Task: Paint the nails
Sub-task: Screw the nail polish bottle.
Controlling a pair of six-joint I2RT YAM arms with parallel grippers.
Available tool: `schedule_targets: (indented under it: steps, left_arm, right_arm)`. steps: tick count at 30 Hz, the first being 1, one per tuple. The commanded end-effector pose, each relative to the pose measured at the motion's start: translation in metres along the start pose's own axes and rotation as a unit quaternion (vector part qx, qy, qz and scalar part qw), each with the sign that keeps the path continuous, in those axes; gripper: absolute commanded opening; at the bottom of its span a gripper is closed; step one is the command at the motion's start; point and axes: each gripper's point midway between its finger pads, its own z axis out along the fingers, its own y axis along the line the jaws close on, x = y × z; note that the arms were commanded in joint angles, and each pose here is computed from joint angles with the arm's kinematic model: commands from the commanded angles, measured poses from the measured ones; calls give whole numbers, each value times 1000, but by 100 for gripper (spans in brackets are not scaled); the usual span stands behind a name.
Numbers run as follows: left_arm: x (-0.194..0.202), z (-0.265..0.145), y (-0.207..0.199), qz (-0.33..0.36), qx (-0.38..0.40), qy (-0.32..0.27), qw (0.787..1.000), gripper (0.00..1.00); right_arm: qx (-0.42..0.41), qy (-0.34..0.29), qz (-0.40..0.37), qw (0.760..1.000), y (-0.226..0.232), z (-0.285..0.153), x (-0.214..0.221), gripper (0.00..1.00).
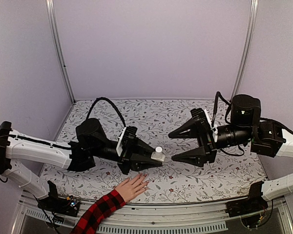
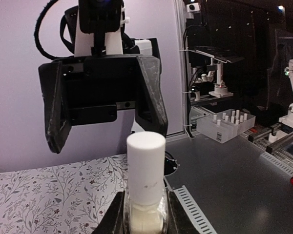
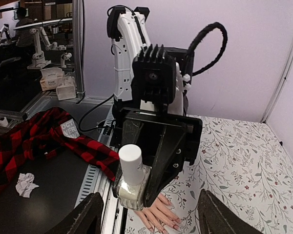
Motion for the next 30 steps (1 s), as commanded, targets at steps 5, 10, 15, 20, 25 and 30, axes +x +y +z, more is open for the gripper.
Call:
schedule_targets:
  steps: [5, 10, 15, 20, 25, 30]
  left_arm:
    - [-1, 10, -14, -27, 80, 7, 996, 0]
    - [3, 12, -12, -32, 80, 12, 996, 0]
    - [4, 13, -11, -33, 77, 14, 996, 0]
    - [6, 12, -6, -30, 59, 17, 998, 0]
    - [5, 10, 4, -22, 25, 19, 999, 0]
    - [2, 4, 23, -8, -45, 20, 999, 0]
  right_arm:
    - [-94, -17, -13, 995, 25, 7, -20, 65]
    - [-121, -10, -12, 992, 33, 19, -20, 62]
    - [-131, 0, -11, 991, 35, 27, -15, 41]
    - [-133, 3, -5, 991, 35, 28, -13, 18]
    - [-129, 12, 6, 992, 32, 32, -9, 0]
    - [-88, 23, 21, 996, 19, 35, -5, 0]
